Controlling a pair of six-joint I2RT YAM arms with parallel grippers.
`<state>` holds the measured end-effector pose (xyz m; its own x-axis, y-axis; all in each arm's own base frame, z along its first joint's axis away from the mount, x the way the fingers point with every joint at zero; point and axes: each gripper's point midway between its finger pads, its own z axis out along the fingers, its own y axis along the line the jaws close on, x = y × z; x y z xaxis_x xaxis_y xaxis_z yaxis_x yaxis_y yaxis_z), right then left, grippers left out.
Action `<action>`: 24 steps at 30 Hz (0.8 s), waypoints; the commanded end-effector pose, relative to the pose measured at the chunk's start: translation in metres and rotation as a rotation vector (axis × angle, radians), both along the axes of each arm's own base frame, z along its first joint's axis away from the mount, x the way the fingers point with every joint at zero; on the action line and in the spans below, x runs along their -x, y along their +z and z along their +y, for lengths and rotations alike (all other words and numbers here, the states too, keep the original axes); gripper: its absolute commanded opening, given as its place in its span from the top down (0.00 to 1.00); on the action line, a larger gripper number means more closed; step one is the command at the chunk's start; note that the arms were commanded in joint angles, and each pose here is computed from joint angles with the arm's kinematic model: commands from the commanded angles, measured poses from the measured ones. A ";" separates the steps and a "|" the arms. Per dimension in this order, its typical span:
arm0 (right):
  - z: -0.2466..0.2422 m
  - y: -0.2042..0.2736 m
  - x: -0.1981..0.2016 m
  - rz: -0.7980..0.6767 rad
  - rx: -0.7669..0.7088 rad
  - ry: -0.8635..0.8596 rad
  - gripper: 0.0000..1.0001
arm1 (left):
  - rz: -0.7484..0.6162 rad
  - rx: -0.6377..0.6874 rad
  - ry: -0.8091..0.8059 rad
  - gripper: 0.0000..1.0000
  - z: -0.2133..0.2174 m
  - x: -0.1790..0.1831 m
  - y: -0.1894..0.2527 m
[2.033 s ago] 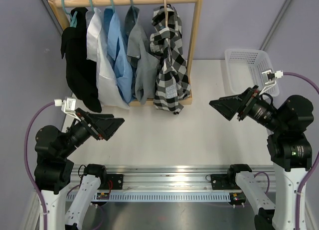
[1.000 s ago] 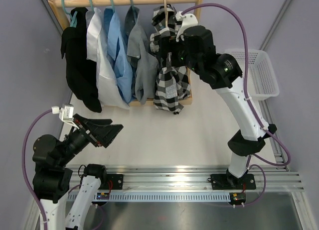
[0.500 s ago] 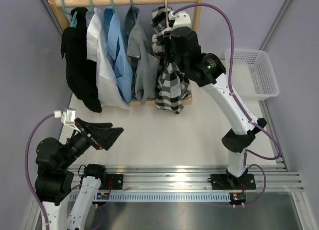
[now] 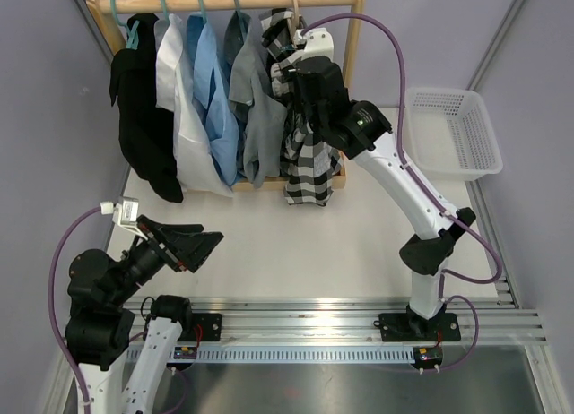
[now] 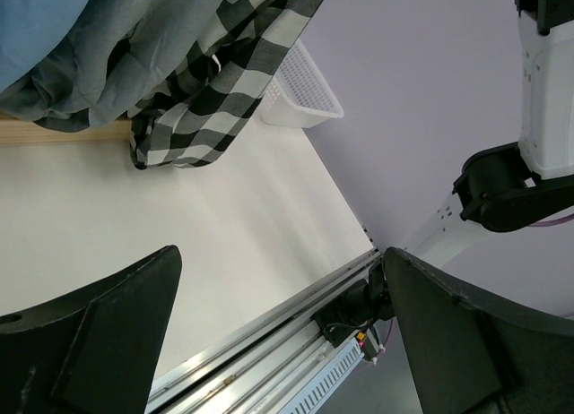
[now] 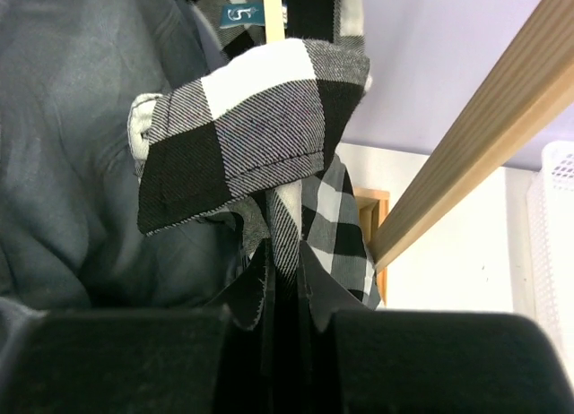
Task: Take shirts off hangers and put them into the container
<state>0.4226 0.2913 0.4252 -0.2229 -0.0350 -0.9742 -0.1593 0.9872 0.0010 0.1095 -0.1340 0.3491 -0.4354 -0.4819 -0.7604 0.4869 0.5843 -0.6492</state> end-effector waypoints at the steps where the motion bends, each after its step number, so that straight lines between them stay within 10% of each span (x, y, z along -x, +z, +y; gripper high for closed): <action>1: -0.023 0.058 0.015 -0.157 -0.075 -0.031 1.00 | -0.023 0.016 -0.002 0.01 -0.001 0.001 0.003; 14: -0.063 0.135 0.039 -0.534 -0.182 -0.081 1.00 | -0.017 0.012 0.006 0.01 0.000 -0.001 -0.004; 24: -0.092 0.054 0.086 -0.081 -0.085 -0.087 1.00 | -0.076 -0.001 0.017 0.01 0.003 0.004 0.015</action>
<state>0.3815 0.2316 0.4703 -0.0579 -0.0338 -0.9977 -0.1048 0.9941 -0.0276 0.1123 -0.1324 0.3393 -0.4407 -0.4896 -0.7524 0.4665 0.5912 -0.6579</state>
